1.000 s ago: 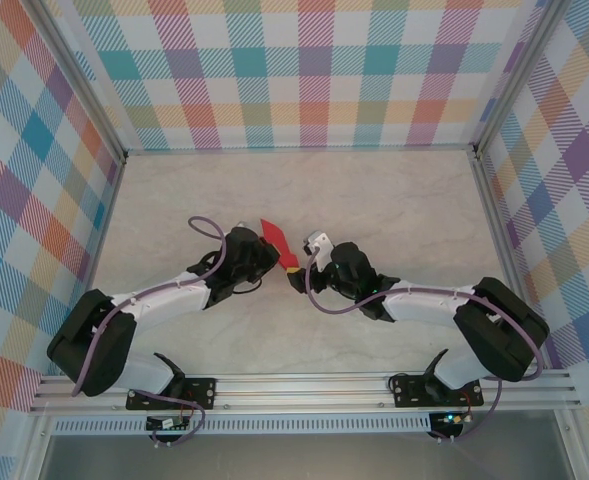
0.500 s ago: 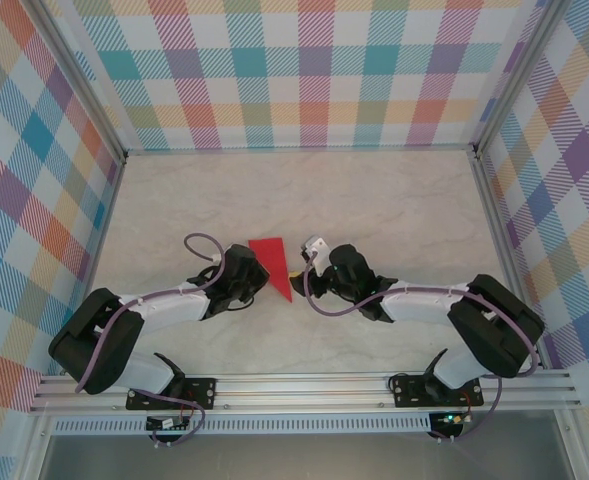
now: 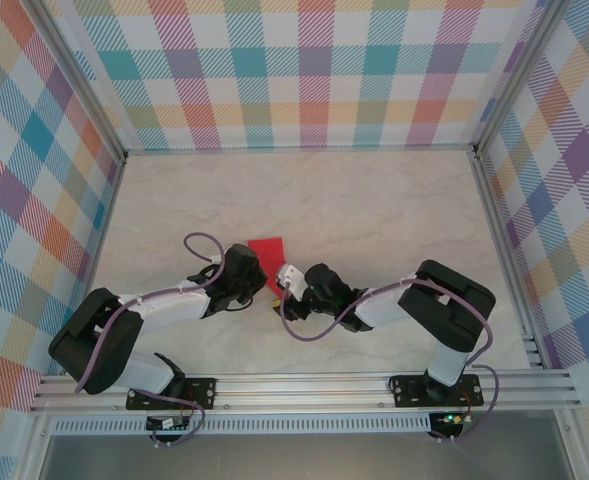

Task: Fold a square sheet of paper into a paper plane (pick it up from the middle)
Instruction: Fold the wing for the fifth time at the center of the table.

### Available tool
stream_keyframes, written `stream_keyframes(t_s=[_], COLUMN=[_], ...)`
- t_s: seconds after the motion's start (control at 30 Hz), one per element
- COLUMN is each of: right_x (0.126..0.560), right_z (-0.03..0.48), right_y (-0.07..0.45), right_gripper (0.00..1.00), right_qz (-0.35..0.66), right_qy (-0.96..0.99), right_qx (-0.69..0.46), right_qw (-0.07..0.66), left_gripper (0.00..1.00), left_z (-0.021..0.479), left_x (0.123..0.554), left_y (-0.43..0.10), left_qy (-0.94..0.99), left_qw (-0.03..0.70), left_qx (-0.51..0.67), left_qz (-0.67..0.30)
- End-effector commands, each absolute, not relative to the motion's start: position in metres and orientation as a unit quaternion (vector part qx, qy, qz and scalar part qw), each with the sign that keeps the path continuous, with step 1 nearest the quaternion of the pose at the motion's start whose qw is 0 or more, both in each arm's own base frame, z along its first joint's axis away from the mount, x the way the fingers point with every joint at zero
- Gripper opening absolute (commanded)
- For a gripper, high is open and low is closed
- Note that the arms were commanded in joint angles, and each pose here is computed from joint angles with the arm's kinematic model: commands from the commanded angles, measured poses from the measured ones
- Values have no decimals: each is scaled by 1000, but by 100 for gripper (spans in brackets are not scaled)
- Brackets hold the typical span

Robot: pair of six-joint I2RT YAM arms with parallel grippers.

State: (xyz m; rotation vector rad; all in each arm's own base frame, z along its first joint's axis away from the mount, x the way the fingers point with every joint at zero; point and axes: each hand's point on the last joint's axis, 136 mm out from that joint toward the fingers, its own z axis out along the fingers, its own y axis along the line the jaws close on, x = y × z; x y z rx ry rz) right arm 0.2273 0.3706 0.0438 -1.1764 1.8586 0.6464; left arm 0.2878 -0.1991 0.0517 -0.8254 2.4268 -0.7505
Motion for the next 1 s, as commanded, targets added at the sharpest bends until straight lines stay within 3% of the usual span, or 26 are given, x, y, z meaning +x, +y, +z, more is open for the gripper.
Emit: stream_keyframes(t_s=[0.0,0.2,0.57,0.97], right_x=[237,248,258,248], right_z=[67,59,47,38], right_y=[393,397,391,383], right_gripper=[60,52,25,16], right_qz=[257,239,221,220], right_qy=[695,695,708,711], right_qx=[-481,-475,-448,-463], right_qw=[469,483,500,482], left_gripper=[3,4,5,21], left_z=[67,70,72,69], left_x=[295,295,293,299], left_y=[-203,-206,-202,-184], left_qy=[880,880,876,873], left_qw=[240,236,237,238], left_qx=[-296,-295,-305,-320], left_qz=[-283,-288,-288,-279])
